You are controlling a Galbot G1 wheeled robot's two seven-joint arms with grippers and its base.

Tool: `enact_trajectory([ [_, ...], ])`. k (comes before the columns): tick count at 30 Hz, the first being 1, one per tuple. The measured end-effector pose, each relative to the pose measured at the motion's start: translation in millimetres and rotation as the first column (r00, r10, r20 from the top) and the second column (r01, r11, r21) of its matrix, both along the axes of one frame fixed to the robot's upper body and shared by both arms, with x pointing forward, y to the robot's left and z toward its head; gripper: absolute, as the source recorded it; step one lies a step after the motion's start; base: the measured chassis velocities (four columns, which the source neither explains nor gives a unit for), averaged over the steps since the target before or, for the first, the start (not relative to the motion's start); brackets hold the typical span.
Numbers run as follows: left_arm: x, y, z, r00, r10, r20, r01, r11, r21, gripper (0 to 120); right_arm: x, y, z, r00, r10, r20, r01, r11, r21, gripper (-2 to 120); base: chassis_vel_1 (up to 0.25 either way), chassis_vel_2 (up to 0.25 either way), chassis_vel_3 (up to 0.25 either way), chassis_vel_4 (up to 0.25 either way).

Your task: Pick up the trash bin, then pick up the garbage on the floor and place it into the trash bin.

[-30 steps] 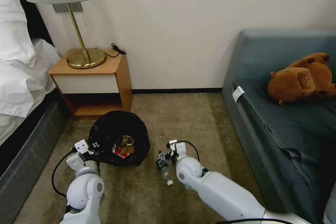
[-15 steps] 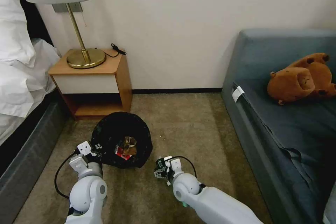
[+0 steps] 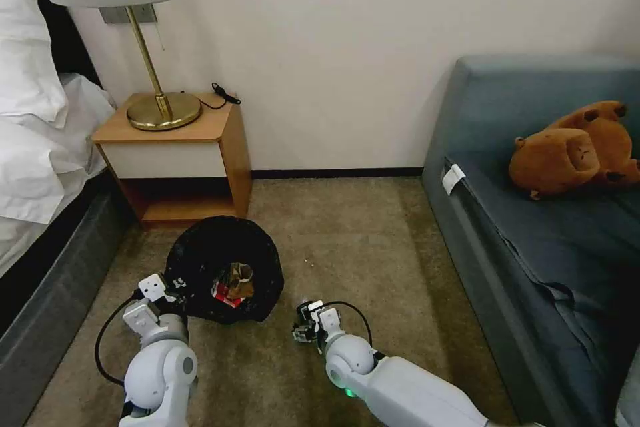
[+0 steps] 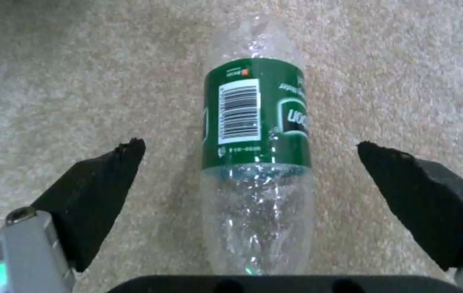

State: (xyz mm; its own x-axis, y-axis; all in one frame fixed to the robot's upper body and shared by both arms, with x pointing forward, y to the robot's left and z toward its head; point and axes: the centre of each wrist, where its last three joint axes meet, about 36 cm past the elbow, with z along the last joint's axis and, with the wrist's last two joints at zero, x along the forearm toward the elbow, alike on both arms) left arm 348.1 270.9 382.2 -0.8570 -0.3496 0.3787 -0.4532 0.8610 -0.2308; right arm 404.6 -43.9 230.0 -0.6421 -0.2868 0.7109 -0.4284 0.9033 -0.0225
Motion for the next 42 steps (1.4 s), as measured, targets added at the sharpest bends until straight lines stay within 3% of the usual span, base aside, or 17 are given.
enact_trajectory([
  [19,-6.1,2.5,-3.8,1.000,0.010,-0.008,-0.010,1.000,0.001,1,-1,-9,-25,1.000,0.020,0.021,-0.020,1.000,-0.003,97,0.000,0.000,0.000,0.000],
  [30,-8.9,1.1,-4.6,1.000,0.014,-0.007,-0.014,1.000,-0.006,1,-7,-14,-35,0.999,0.019,0.027,-0.019,1.000,0.005,59,0.000,0.000,0.000,0.000],
  [31,-8.4,2.8,-3.1,1.000,0.019,-0.002,-0.019,1.000,-0.005,1,-9,-14,-37,0.999,0.019,0.029,-0.019,1.000,0.006,51,0.000,0.000,0.000,0.000],
  [34,-8.2,3.1,-2.5,1.000,0.019,-0.001,-0.019,1.000,-0.005,1,-10,-14,-38,0.999,0.020,0.031,-0.020,1.000,0.008,45,0.000,0.000,0.000,0.000],
  [36,-7.6,2.1,-2.2,1.000,0.017,0.000,-0.017,1.000,-0.007,1,-9,-14,-39,0.999,0.023,0.036,-0.023,1.000,0.009,34,0.000,0.000,0.000,0.000],
  [42,-6.9,0.9,-2.2,1.000,0.015,-0.001,-0.015,1.000,-0.008,1,-7,-15,-38,0.999,0.023,0.042,-0.024,1.000,0.009,23,0.000,0.000,0.000,0.000],
])
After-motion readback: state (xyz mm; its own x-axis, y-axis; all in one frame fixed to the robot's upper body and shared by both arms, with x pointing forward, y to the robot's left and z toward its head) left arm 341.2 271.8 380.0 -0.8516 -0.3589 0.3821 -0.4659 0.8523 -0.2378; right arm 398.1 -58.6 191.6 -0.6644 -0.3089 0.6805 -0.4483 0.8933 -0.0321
